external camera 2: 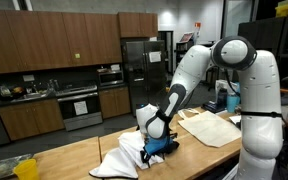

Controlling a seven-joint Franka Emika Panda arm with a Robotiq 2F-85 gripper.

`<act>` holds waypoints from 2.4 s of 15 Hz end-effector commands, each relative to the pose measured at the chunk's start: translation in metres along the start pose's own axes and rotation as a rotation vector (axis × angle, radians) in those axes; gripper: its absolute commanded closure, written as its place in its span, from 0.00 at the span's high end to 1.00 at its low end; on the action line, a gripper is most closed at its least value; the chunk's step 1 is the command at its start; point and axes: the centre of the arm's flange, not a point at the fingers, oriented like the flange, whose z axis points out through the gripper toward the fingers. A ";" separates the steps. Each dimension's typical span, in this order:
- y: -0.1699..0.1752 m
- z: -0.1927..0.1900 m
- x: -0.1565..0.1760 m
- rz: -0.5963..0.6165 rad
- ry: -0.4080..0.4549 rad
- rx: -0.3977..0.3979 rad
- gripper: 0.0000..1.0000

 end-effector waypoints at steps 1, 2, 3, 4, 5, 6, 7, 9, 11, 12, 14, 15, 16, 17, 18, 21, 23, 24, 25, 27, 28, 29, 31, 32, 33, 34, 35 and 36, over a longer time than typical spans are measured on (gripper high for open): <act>0.014 -0.026 -0.007 -0.146 -0.091 -0.126 1.00; 0.017 -0.031 -0.008 -0.187 -0.112 -0.173 1.00; 0.021 -0.037 -0.007 -0.233 -0.125 -0.210 1.00; 0.027 -0.045 -0.006 -0.276 -0.132 -0.250 1.00; 0.032 -0.051 -0.004 -0.309 -0.119 -0.283 1.00; 0.039 -0.056 0.002 -0.326 -0.089 -0.321 1.00; 0.046 -0.061 0.009 -0.342 -0.052 -0.344 1.00; 0.058 -0.067 0.022 -0.356 0.041 -0.357 1.00; 0.065 -0.075 0.037 -0.358 0.140 -0.327 1.00; 0.066 -0.079 0.043 -0.366 0.179 -0.305 1.00; 0.064 -0.083 0.052 -0.329 0.207 -0.261 1.00; 0.056 -0.077 0.051 -0.343 0.163 -0.283 1.00; 0.058 -0.079 0.054 -0.337 0.175 -0.271 1.00; 0.059 -0.079 0.056 -0.334 0.179 -0.265 1.00; 0.059 -0.080 0.056 -0.333 0.182 -0.263 1.00; 0.058 -0.080 0.056 -0.334 0.184 -0.261 1.00; 0.058 -0.080 0.056 -0.332 0.185 -0.259 1.00; 0.058 -0.080 0.056 -0.334 0.187 -0.255 1.00; 0.058 -0.078 0.056 -0.334 0.180 -0.261 1.00; 0.057 -0.077 0.056 -0.335 0.178 -0.262 1.00; 0.057 -0.077 0.056 -0.335 0.178 -0.262 1.00; 0.057 -0.077 0.056 -0.335 0.178 -0.262 1.00; 0.057 -0.077 0.056 -0.335 0.178 -0.262 1.00; 0.057 -0.077 0.056 -0.335 0.178 -0.261 1.00; 0.058 -0.073 0.055 -0.342 0.175 -0.247 1.00; 0.057 -0.069 0.055 -0.333 0.177 -0.215 1.00; 0.056 -0.065 0.055 -0.308 0.194 -0.166 1.00; 0.052 -0.061 0.055 -0.271 0.218 -0.091 1.00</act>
